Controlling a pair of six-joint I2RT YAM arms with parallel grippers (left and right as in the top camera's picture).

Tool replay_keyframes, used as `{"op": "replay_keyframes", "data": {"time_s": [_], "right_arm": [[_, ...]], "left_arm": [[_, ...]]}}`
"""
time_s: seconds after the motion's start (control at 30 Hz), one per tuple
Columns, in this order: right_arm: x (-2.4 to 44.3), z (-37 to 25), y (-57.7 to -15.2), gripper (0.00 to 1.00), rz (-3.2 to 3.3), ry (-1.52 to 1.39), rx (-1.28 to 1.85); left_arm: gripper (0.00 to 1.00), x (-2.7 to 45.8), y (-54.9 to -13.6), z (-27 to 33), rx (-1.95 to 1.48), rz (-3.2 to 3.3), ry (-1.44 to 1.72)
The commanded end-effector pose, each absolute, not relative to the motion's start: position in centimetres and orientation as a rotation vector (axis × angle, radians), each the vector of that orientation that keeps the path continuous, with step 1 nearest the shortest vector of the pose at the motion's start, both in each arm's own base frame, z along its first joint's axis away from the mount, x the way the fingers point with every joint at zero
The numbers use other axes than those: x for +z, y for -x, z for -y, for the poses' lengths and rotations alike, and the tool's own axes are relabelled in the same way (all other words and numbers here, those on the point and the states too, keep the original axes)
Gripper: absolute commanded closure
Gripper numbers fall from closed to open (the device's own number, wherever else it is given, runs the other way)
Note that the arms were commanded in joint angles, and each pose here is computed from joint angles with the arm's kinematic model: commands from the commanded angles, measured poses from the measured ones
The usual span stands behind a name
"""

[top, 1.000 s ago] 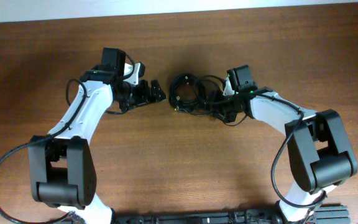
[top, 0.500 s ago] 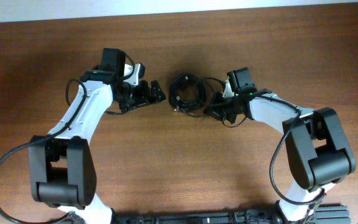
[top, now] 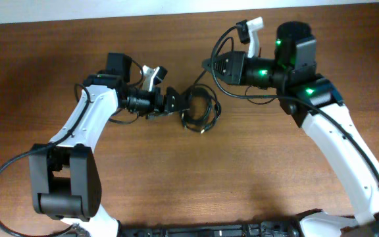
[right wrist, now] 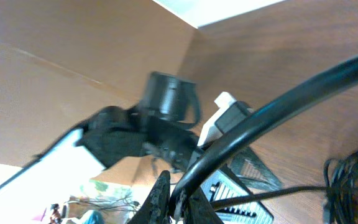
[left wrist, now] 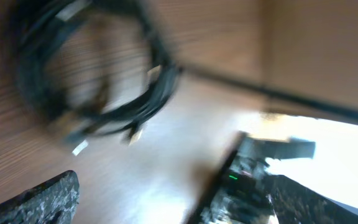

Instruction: Untangle cables

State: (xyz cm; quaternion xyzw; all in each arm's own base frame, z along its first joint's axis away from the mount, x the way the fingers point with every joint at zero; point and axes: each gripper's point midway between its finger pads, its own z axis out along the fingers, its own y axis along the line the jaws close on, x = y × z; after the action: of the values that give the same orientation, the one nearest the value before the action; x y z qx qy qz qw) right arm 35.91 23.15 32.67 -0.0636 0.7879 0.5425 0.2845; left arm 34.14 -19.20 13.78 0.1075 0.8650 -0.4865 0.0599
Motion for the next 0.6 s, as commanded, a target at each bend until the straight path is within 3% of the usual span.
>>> {"op": "replay_keyframes", "data": {"time_s": [0.0,0.23,0.57], "right_arm": [[37.6,-23.0,-34.6,0.96,-2.015,0.165,1.541],[43.6,-23.6,-33.7,0.96,-1.854,0.188,1.724],[44.8,-23.3,-34.4,0.96,-1.808,0.124,1.738]], "left_arm": [[0.01,19.7,-33.8,20.7,-1.754,-2.232,-0.568],[0.01,24.4,-34.3,20.6,-1.594,-2.076,-0.732],[0.01,30.2,-31.9,20.7,-1.465,-1.910,-0.865]]}}
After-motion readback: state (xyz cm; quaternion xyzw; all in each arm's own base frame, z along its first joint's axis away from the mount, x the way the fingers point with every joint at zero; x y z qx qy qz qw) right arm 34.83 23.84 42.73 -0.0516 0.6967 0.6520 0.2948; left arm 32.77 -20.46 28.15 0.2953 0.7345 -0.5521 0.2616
